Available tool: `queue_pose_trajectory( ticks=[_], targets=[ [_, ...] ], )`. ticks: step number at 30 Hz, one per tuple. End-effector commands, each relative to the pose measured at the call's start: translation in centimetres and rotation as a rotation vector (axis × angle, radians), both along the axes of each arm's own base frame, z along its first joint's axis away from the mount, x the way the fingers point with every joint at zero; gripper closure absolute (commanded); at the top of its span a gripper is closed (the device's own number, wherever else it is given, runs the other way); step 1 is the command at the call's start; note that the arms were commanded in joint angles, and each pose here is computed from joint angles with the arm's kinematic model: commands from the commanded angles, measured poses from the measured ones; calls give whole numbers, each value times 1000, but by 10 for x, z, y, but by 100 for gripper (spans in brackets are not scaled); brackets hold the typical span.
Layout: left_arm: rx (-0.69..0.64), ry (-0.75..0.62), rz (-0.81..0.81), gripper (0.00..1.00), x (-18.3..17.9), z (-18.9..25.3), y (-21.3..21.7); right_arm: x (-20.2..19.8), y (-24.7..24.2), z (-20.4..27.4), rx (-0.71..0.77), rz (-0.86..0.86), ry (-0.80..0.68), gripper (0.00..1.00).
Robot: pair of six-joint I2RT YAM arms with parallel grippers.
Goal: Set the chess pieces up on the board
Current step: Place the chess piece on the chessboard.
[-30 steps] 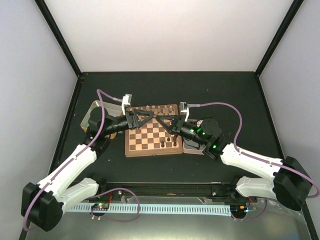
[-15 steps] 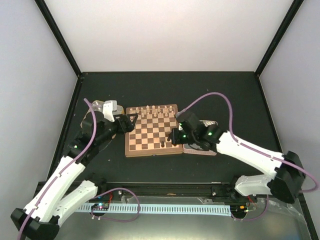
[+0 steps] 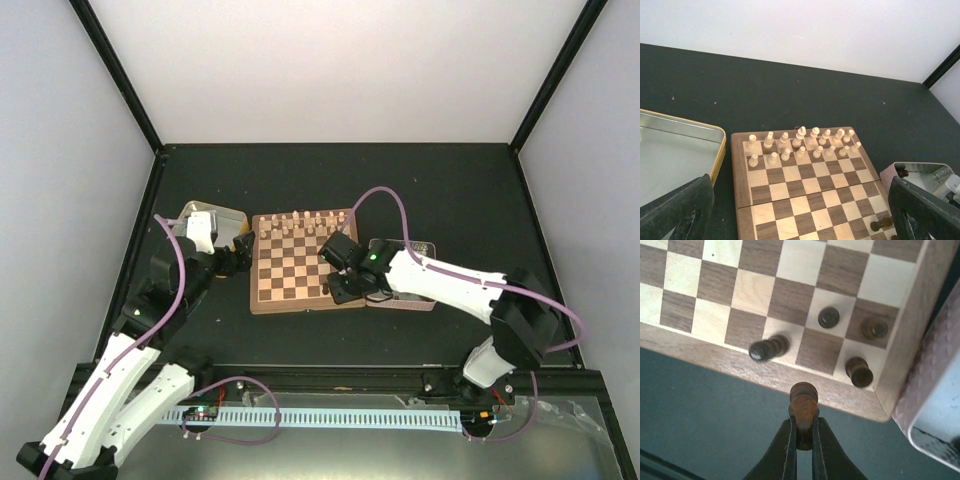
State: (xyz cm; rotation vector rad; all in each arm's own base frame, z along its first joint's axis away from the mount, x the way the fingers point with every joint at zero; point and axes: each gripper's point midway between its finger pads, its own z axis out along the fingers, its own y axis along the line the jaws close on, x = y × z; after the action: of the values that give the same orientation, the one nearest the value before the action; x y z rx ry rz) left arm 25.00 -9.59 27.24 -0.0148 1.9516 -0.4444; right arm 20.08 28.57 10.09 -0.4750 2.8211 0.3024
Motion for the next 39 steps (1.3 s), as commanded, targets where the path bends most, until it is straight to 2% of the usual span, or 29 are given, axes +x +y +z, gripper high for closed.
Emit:
queue_pose_trajectory(
  ticks=[1,13,27,36,39],
  targets=[
    [49,3,17,2,-1,-4,6,11,8,0,-53,31,-28,98],
    [27,16,-10,2,-1,-7,0,19,10,-21,-154,55,-6,98],
    [21,33,-25,2,0,-12,-4,26,10,-37,-203,71,-14,95],
    [23,34,-31,2,-1,-12,-5,30,12,-27,-195,61,-40,80],
    [24,36,-33,2,0,-13,-5,34,14,-15,-178,48,-65,78]
  ],
)
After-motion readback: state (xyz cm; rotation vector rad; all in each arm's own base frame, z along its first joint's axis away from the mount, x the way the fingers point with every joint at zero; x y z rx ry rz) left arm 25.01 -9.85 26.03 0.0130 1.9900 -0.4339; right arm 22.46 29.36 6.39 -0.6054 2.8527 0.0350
